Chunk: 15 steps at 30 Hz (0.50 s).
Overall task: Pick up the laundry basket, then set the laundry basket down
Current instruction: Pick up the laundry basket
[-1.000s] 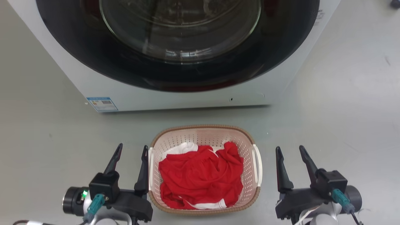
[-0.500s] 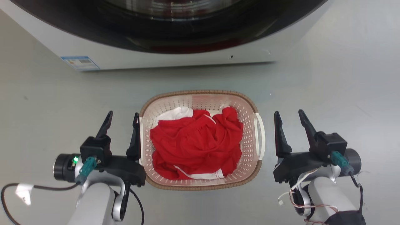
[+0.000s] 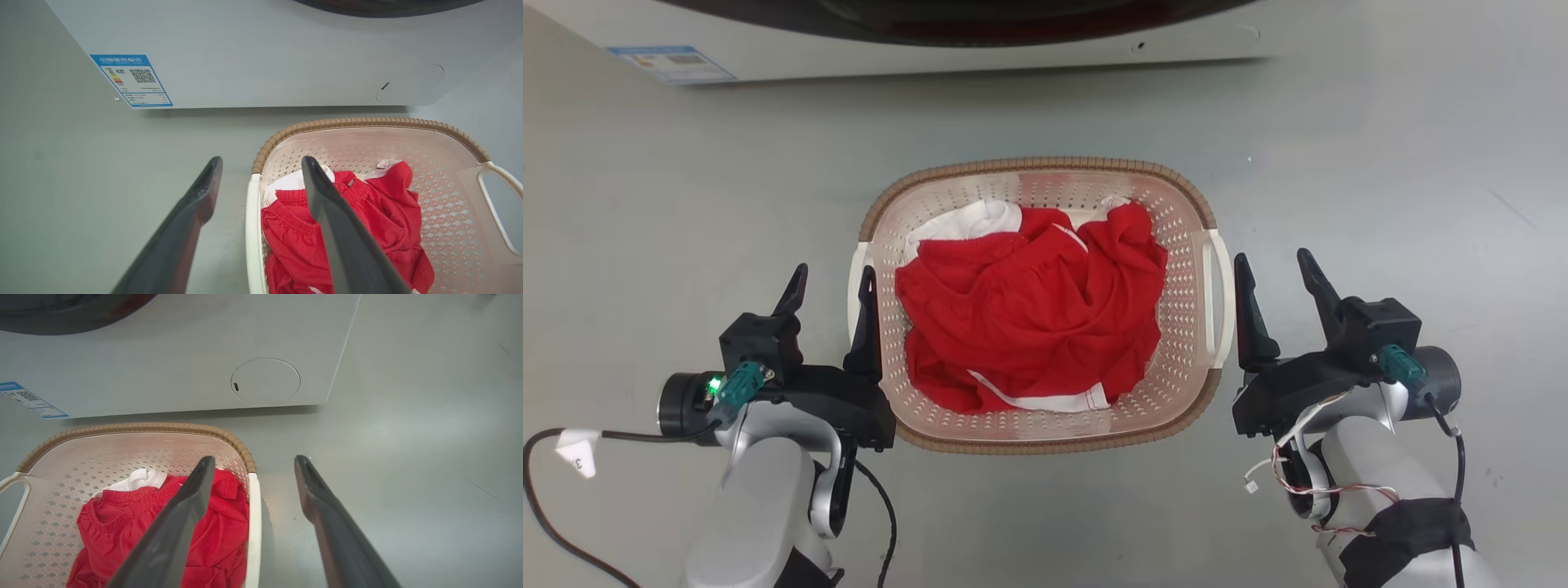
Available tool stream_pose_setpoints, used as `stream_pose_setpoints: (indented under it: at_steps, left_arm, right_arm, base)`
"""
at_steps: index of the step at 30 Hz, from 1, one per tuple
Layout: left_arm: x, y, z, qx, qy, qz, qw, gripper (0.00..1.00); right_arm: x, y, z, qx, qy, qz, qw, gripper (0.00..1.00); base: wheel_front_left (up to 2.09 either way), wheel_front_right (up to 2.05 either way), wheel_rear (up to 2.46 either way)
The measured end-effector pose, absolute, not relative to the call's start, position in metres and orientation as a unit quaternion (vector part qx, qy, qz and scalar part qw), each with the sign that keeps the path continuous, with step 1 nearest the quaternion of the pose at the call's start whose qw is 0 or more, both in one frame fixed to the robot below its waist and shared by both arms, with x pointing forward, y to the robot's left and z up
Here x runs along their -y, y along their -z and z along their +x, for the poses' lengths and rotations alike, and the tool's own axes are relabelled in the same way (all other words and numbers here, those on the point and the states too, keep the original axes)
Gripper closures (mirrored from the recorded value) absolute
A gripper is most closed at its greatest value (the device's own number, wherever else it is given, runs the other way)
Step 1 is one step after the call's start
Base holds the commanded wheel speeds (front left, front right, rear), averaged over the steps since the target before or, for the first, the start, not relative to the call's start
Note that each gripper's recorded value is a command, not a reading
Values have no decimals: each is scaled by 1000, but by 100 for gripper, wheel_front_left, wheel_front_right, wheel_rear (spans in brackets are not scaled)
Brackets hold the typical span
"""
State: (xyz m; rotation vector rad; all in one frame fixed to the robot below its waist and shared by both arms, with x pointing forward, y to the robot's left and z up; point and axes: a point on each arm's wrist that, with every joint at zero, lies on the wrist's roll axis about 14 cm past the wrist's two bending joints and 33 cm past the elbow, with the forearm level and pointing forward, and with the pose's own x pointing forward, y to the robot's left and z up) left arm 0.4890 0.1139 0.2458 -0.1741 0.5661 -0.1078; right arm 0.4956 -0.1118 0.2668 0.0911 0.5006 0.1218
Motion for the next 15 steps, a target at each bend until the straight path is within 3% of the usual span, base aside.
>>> stream_pose_setpoints:
  at_steps: [15]
  left_arm:
    - [-114,-184,472,-362,47,-93,926,0]
  right_arm:
    - [104,-211,485,-316,-71,50,945,0]
  base:
    - [0,0,0]
